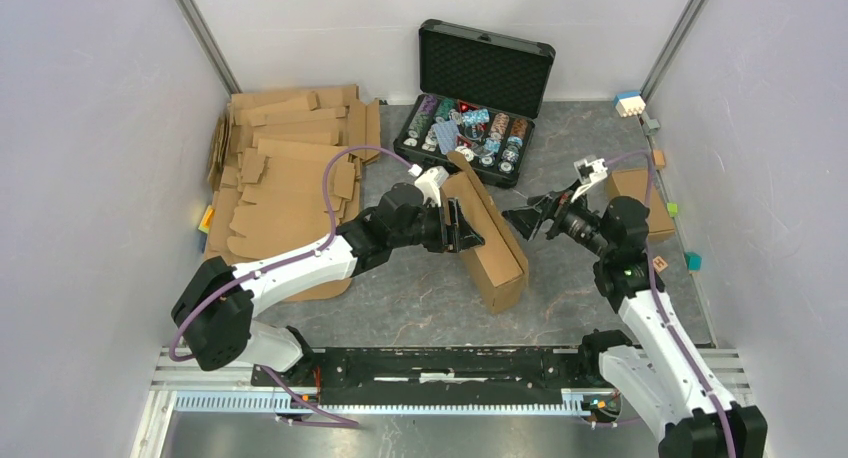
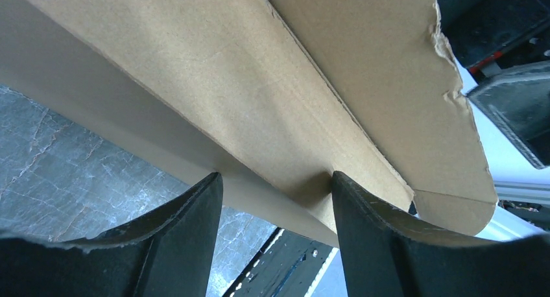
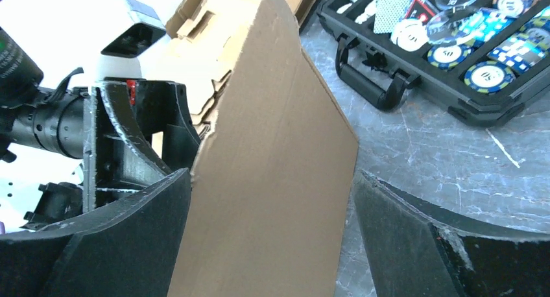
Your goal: Fold the paper box
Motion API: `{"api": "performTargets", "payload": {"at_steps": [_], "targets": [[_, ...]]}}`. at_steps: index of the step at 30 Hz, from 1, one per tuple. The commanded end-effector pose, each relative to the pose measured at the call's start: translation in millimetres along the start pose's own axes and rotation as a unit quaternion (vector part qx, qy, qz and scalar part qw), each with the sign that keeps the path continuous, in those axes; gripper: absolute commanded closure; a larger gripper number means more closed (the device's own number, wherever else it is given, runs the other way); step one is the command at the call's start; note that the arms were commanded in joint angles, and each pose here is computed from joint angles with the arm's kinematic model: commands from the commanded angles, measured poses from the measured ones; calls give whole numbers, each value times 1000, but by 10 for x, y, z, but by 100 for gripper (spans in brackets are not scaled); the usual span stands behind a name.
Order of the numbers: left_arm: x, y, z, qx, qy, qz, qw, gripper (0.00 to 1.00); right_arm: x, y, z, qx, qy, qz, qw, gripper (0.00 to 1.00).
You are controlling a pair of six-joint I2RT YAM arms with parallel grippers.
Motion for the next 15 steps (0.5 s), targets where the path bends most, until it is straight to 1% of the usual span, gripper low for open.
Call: {"api": "performTargets", "payload": {"at_steps": [1, 3, 5, 6, 8, 12, 15], "targets": [[8, 188, 213, 22, -44, 36, 998, 32, -91, -226, 105, -13, 3, -35, 999, 2], [9, 182, 217, 21, -46, 34, 998, 32, -114, -187, 205, -2, -22, -28, 999, 2], [10, 188, 226, 21, -47, 35, 998, 32, -136, -72, 193, 37, -11, 2, 999, 2], [10, 183, 222, 21, -47, 34, 998, 32, -165, -22, 186, 34, -4, 24, 999, 2], [9, 176, 222, 22, -48, 33, 998, 32, -247, 34, 168, 11, 12, 48, 999, 2], [11, 181, 229, 18, -51, 34, 998, 32, -470, 64, 233, -36, 25, 45, 998, 2], [12, 155, 214, 13, -52, 29, 998, 32, -625, 114, 198, -52, 58, 45, 996, 2]]}}
Point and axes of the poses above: each gripper's point midway between its finger pads, its own x axis out along the fingers, its own z axis along the line the jaws close on, y = z × x, the point moved 1 cm from there along -x, back along the fingers, and after that the axes turned 5 degrees about -x, right-handed, at the moved point
